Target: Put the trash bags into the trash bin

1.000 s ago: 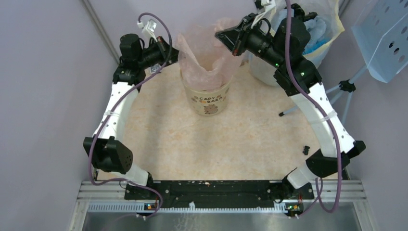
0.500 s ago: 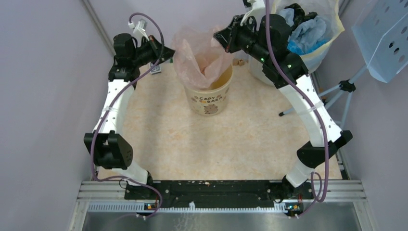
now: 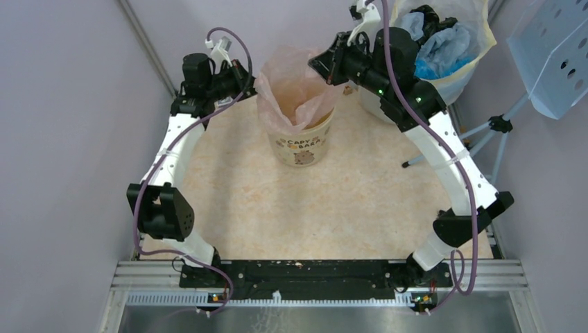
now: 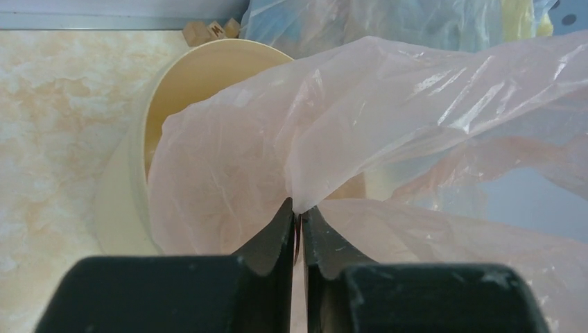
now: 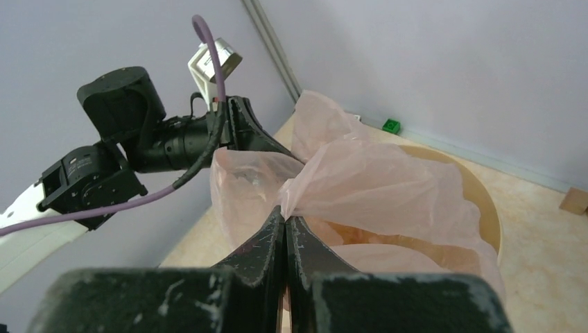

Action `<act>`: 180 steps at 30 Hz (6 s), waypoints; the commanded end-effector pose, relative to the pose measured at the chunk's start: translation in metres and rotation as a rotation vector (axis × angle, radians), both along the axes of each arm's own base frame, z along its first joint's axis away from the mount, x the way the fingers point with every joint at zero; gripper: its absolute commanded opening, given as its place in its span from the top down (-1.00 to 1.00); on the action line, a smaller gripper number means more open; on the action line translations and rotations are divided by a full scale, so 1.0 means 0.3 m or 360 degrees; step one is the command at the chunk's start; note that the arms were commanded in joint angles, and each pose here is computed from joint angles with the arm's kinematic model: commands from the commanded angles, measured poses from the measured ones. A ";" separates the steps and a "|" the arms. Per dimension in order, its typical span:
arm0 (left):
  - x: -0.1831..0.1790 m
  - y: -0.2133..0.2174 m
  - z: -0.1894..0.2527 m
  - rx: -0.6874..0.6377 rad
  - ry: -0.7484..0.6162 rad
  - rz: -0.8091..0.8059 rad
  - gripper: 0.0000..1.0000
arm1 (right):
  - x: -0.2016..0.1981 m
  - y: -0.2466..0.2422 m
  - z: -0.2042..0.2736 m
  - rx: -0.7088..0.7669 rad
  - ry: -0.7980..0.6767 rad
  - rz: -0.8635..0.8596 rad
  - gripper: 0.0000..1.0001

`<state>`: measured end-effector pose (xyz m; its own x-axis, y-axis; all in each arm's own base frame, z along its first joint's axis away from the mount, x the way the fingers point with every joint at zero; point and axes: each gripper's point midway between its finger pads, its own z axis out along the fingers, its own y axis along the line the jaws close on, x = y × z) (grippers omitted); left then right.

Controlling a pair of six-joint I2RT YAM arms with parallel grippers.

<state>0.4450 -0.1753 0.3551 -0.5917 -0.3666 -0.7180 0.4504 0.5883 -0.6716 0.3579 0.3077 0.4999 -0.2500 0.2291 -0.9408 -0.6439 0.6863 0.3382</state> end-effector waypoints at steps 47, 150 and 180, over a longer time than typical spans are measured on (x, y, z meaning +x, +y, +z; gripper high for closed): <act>0.120 -0.008 -0.042 0.0228 -0.0123 0.0073 0.92 | 0.324 -0.139 -0.413 -0.0625 0.0259 -0.0355 0.69; -0.252 0.057 0.100 0.0374 -0.0327 0.1119 1.00 | 0.001 -0.140 -0.305 -0.0573 0.0054 -0.0075 -0.15; -0.205 0.157 -0.120 0.0446 -0.0066 0.1050 1.00 | 0.211 -0.019 -0.425 -0.0937 0.0047 -0.0321 1.00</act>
<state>0.3831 -0.1337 0.3286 -0.2583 -0.4120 -0.8738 -0.0444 0.9086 -0.4152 0.4271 0.3231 0.3238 -0.3614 -0.3395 -0.8684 -0.5450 0.8326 -0.0987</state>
